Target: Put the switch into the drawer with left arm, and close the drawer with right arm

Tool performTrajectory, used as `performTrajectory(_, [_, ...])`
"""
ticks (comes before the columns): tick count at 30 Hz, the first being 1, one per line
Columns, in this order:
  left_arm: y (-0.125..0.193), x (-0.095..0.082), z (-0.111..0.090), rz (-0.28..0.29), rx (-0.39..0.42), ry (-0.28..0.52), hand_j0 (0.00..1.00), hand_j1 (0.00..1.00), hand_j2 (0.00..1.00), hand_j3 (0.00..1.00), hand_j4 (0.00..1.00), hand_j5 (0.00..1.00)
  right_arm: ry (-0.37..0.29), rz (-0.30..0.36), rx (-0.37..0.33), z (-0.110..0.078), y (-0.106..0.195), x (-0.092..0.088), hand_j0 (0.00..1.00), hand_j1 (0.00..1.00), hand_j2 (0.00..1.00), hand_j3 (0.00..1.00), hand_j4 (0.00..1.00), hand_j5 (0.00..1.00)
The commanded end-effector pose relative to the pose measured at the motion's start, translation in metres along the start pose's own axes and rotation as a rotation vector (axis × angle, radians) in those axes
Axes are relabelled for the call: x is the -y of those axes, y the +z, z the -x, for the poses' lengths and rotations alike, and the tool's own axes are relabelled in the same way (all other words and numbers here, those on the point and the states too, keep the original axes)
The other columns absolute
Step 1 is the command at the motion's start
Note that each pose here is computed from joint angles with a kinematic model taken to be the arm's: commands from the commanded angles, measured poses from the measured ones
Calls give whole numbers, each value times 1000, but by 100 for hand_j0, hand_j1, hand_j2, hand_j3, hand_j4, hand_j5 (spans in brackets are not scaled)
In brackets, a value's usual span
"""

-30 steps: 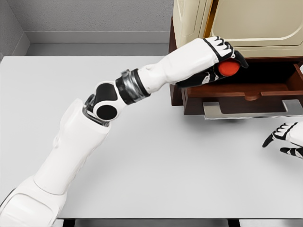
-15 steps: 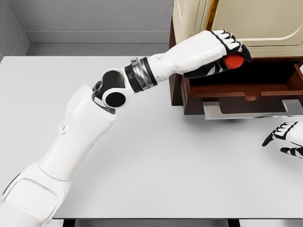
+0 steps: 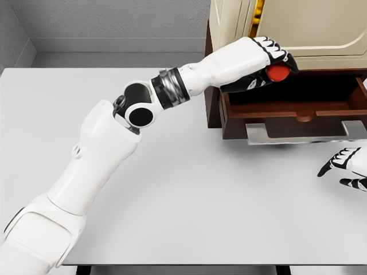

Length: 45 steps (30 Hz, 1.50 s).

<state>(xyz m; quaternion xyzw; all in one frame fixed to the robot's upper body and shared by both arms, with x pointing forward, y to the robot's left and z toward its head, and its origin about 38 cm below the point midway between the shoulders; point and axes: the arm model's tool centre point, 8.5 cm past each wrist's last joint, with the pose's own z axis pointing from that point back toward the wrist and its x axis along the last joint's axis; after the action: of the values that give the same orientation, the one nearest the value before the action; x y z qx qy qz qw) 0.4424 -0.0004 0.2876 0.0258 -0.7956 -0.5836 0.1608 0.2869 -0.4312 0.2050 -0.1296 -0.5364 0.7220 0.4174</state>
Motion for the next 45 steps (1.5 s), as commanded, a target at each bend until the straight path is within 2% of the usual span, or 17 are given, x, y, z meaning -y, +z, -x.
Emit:
performTrajectory(1, [0, 0, 1, -4, -3, 7, 47, 47, 47, 47, 47, 47, -3, 3, 0, 0, 0, 1, 63, 63, 63, 63, 63, 63])
performTrajectory(2, [0, -1, 1, -4, -2, 6, 49, 49, 49, 49, 49, 49, -3, 3, 0, 0, 0, 1, 63, 63, 63, 63, 63, 63])
performTrajectory(4, [0, -1, 1, -5, -2, 4, 64, 64, 64, 64, 64, 64, -4, 4, 0, 0, 0, 1, 63, 63, 63, 63, 63, 63])
performTrajectory(7, [0, -2, 1, -5, -2, 4, 72, 72, 72, 72, 72, 72, -4, 4, 0, 0, 0, 1, 63, 63, 63, 63, 63, 63])
performTrajectory(10, [-1, -2, 0, -6, -1, 5, 76, 76, 76, 76, 76, 76, -3, 3, 0, 0, 0, 1, 63, 63, 63, 63, 63, 63])
performTrajectory(16, [-2, -2, -1, -7, 2, 3, 76, 76, 76, 76, 76, 76, -4, 4, 0, 0, 0, 1, 63, 63, 63, 63, 63, 63])
performTrajectory(19, [-2, -2, -1, -7, 1, 3, 81, 81, 81, 81, 81, 81, -4, 4, 0, 0, 0, 1, 63, 63, 63, 63, 63, 63])
performTrajectory(28, [-2, -4, -3, -11, 7, 1, 81, 81, 81, 81, 81, 81, -4, 3, -1, 0, 0, 1, 63, 63, 63, 63, 63, 63])
performTrajectory(30, [-2, -4, -3, -12, 9, 0, 85, 85, 85, 85, 85, 85, -3, 4, -1, 0, 0, 1, 63, 63, 63, 63, 63, 63])
performTrajectory(34, [-1, -5, -4, -16, 14, 2, 85, 85, 85, 85, 85, 85, -4, 3, -1, 0, 0, 1, 63, 63, 63, 63, 63, 63])
performTrajectory(35, [-1, -6, -7, -21, 22, -1, 86, 86, 86, 86, 86, 86, -4, 3, -1, 0, 0, 1, 63, 63, 63, 63, 63, 63])
performTrajectory(37, [-1, -20, -24, -53, 77, -36, 100, 100, 100, 100, 100, 100, -5, 3, -3, 1, 0, 1, 63, 63, 63, 63, 63, 63])
performTrajectory(38, [4, -28, -36, -65, 149, -73, 100, 100, 100, 100, 100, 100, -4, 4, -4, 1, 1, 1, 63, 63, 63, 63, 63, 63])
performTrajectory(40, [28, -42, -36, -74, 182, -85, 100, 100, 100, 100, 100, 100, 0, 7, -12, 4, 2, 3, 63, 63, 63, 63, 63, 63])
performTrajectory(41, [41, -52, -43, -77, 201, -112, 100, 100, 100, 100, 100, 100, 0, 7, -14, 4, 2, 3, 63, 63, 63, 63, 63, 63])
performTrajectory(43, [76, -61, -45, -59, 201, -120, 100, 100, 100, 100, 100, 100, 0, 6, -15, 5, 2, 3, 63, 63, 63, 63, 63, 63])
performTrajectory(45, [117, -66, -34, -18, 139, -124, 100, 100, 100, 100, 100, 100, -2, 5, -29, 9, 4, 2, 63, 63, 63, 63, 63, 63])
